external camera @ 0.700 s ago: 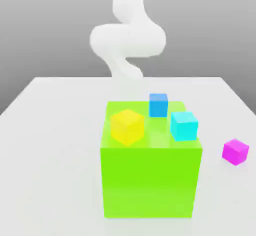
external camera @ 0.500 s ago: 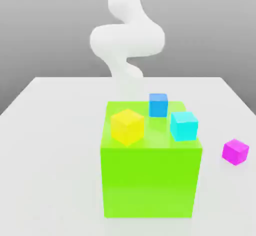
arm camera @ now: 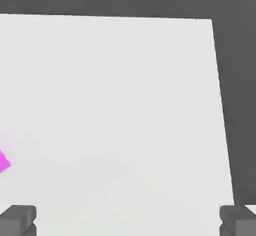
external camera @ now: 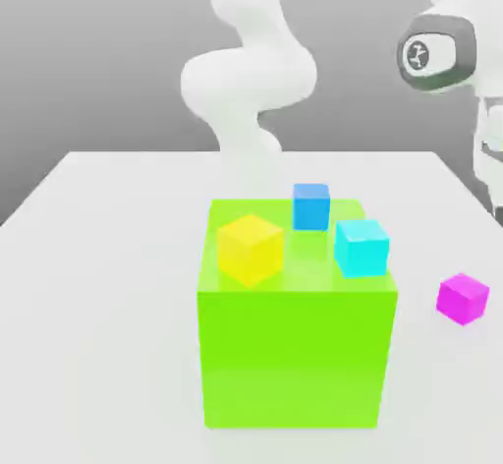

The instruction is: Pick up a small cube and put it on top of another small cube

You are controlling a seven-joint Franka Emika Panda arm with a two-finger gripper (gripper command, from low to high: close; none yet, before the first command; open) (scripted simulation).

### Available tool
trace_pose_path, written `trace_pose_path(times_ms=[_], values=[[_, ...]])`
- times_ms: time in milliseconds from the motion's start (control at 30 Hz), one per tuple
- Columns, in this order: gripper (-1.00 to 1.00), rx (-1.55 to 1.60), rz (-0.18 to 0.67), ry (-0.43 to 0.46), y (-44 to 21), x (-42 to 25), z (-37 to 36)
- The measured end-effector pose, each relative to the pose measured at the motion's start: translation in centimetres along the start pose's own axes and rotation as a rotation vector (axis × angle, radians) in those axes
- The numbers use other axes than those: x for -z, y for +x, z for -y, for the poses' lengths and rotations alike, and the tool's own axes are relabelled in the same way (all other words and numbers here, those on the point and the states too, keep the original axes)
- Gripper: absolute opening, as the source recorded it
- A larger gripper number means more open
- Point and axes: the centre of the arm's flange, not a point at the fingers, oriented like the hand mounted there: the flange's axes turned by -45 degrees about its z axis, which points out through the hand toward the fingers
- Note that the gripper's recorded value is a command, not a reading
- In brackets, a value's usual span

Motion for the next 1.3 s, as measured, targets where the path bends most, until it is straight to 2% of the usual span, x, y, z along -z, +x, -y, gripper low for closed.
trace_pose_path(times_ms=[167, 367, 400, 633, 867, 1300], values=[[0.0, 0.366, 0.061, 0.117, 2.8, -7.4, 8.3], [0.0, 0.41, 0.071, 0.137, 2.1, -13.9, 9.8], [-1.0, 0.41, 0.071, 0.137, 2.0, -14.5, 9.9], [-1.0, 0.411, 0.073, 0.138, 1.9, -14.5, 10.0], [-1.0, 0.38, 0.076, 0.137, 2.0, -7.9, 8.5], [-1.0, -0.186, 0.107, 0.111, -9.5, 7.0, 0.2]])
